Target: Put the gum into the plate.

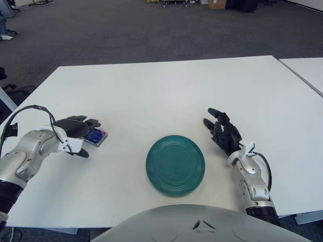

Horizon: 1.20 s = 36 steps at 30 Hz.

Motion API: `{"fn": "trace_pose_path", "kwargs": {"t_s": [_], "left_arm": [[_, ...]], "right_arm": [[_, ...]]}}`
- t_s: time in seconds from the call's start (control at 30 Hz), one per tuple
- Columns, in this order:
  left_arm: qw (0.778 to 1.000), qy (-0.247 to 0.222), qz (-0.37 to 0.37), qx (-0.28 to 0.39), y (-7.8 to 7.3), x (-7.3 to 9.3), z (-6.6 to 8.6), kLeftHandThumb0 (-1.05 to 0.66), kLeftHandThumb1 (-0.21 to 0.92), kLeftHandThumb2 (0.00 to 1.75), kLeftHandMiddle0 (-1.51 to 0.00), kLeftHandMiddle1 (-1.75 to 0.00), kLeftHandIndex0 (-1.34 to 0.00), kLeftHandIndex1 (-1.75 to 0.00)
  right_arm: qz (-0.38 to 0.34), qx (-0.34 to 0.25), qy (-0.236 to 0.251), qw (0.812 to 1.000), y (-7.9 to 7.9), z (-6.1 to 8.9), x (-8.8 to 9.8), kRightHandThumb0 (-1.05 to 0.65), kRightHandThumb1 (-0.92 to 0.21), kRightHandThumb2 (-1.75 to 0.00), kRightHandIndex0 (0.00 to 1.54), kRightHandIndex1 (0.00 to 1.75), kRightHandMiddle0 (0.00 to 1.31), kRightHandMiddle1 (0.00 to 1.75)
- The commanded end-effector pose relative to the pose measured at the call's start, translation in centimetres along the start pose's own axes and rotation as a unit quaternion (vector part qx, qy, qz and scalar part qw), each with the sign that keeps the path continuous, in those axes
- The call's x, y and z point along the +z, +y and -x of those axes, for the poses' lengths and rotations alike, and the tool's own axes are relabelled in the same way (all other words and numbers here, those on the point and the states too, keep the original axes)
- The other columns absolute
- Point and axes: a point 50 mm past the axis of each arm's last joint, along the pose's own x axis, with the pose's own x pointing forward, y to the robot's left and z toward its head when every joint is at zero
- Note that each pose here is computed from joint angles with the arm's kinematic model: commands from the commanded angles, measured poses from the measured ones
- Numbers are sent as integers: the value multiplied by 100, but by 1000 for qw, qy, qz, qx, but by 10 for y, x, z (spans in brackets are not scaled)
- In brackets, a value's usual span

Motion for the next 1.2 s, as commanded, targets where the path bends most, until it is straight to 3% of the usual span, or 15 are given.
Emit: {"fn": "trace_pose_path", "kwargs": {"t_s": [0.0,0.17,0.5,0.57,0.63,0.67,0.73,1.0,1.17], "left_arm": [[1000,9,4,10,5,1,-3,-68,82,1,-18,-3,0,-75],[1000,13,22,-2,4,3,-7,-66,83,2,-21,-3,0,-82],[998,18,55,-28,3,9,-11,-39,82,3,-32,-7,-6,-89],[998,18,59,-30,3,11,-12,-36,75,18,-35,-6,-7,-89],[997,18,63,-33,2,12,-14,-32,54,58,-37,-4,-7,-92],[997,18,64,-34,2,13,-14,-31,49,69,-39,-4,-7,-92],[997,18,67,-35,1,15,-16,-29,44,79,-40,-4,-8,-93],[996,19,77,-46,-4,21,-21,-21,38,92,-46,-7,-8,-94],[994,22,88,-63,-10,24,-24,-12,35,101,-50,-20,-8,-96]], "right_arm": [[-9,-17,73,997,-12,11,-24,-76,-92,-85,20,0,0,55],[-12,-21,79,997,-14,12,-23,-77,-92,-86,20,0,0,53],[-15,-33,80,996,-20,15,-25,-79,-92,-85,21,1,0,54],[-15,-35,81,996,-22,16,-24,-79,-92,-85,22,1,0,55],[-15,-36,82,996,-24,17,-24,-78,-92,-85,22,1,0,56],[-15,-37,82,996,-26,17,-24,-78,-92,-85,22,1,0,57],[-14,-35,82,996,-29,18,-24,-77,-92,-85,22,1,0,58],[-13,-25,81,996,-40,24,-23,-76,-92,-86,23,1,0,56],[-21,-28,81,996,-45,28,-24,-76,-92,-87,23,1,0,53]]}}
